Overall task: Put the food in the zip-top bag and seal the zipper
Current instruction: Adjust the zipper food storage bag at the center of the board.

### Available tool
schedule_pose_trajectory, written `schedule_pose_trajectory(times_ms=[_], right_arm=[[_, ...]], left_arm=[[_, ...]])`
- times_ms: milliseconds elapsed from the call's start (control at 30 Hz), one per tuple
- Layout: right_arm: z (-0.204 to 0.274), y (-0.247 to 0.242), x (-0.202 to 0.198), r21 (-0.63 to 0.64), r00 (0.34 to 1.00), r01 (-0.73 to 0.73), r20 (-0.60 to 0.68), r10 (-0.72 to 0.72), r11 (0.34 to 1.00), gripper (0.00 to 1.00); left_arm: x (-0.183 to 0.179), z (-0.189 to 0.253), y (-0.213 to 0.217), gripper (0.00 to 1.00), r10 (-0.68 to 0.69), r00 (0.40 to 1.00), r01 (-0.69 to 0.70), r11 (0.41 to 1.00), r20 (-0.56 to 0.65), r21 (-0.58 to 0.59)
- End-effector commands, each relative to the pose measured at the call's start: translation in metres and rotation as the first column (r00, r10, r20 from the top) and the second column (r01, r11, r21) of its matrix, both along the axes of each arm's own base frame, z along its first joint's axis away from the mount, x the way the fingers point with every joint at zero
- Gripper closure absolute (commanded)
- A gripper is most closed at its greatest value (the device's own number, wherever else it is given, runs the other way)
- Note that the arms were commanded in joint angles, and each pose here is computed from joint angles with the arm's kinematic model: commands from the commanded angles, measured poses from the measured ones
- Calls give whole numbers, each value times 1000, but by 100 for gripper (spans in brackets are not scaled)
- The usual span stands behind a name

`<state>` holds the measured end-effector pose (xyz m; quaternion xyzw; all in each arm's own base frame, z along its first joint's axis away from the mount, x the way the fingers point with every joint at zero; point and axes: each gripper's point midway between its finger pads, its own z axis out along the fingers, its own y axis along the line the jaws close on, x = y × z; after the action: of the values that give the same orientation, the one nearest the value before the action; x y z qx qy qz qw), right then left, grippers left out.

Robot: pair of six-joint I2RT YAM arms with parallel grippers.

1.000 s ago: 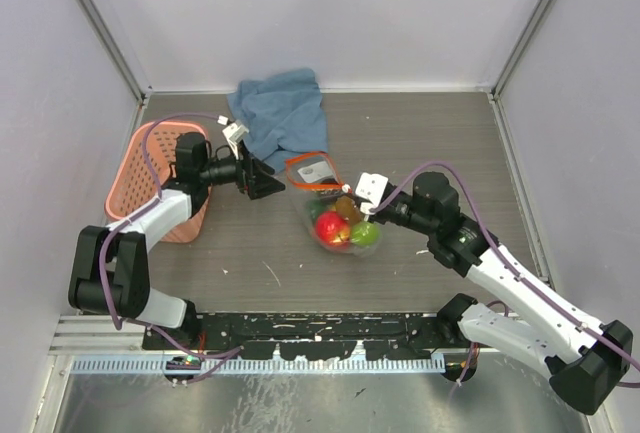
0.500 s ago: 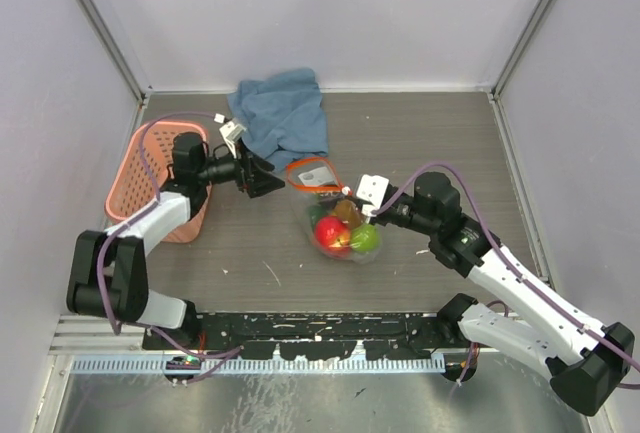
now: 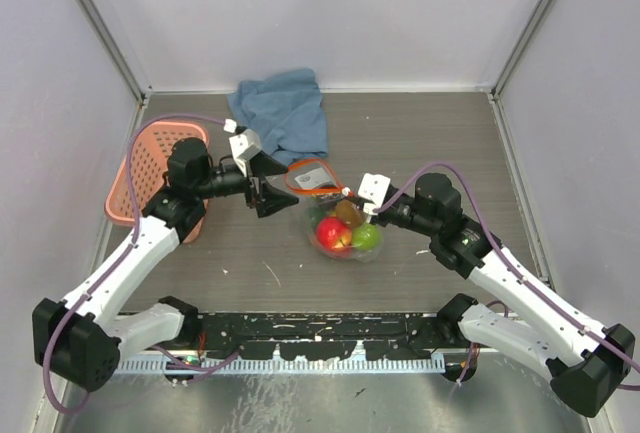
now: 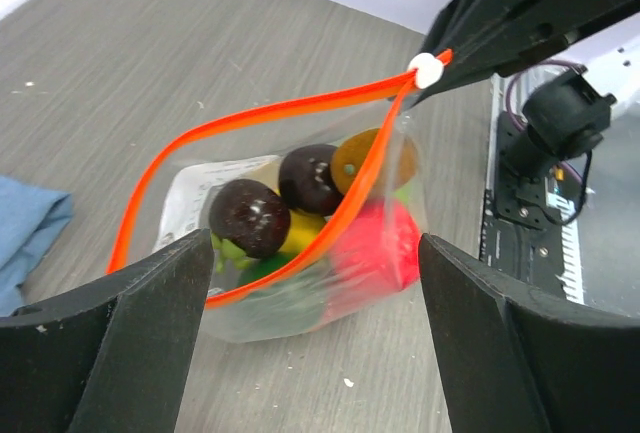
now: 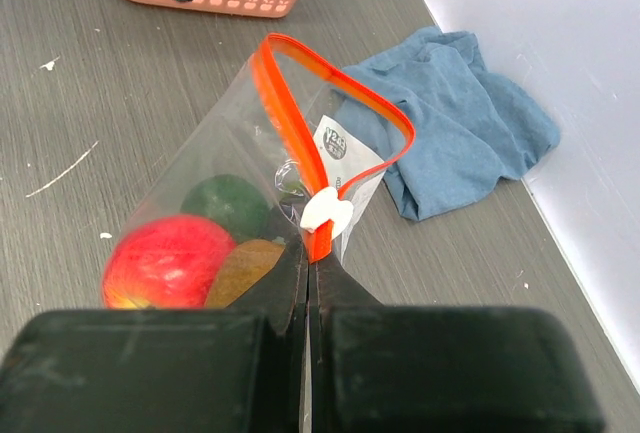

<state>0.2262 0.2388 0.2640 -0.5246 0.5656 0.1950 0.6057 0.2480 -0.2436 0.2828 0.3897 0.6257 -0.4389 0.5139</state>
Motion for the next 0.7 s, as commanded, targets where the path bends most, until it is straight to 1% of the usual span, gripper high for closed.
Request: schedule_pose_trajectory(times_ms=[0, 100, 400, 467, 667], right_arm=[[39, 2, 1, 99, 995, -6, 95, -4, 995, 99], [38, 3, 1, 97, 996, -10, 93, 1, 995, 99], [31, 6, 1, 85, 997, -25, 74, 18, 996, 99], [30, 6, 1, 84, 997, -23, 71, 17, 996, 99], [25, 9, 4, 78, 999, -19, 49, 15, 997, 99]], left_arm=[[-12, 7, -17, 17, -75, 997, 74, 996, 17, 54], [-16, 6, -29, 18, -117, 993, 115, 991, 19, 73], [-8, 1, -55, 24, -200, 980, 201, 972, -18, 120], [-10, -4, -61, 27, -233, 972, 237, 964, -43, 120], [-21, -2, -74, 41, -294, 955, 298, 946, -45, 128]])
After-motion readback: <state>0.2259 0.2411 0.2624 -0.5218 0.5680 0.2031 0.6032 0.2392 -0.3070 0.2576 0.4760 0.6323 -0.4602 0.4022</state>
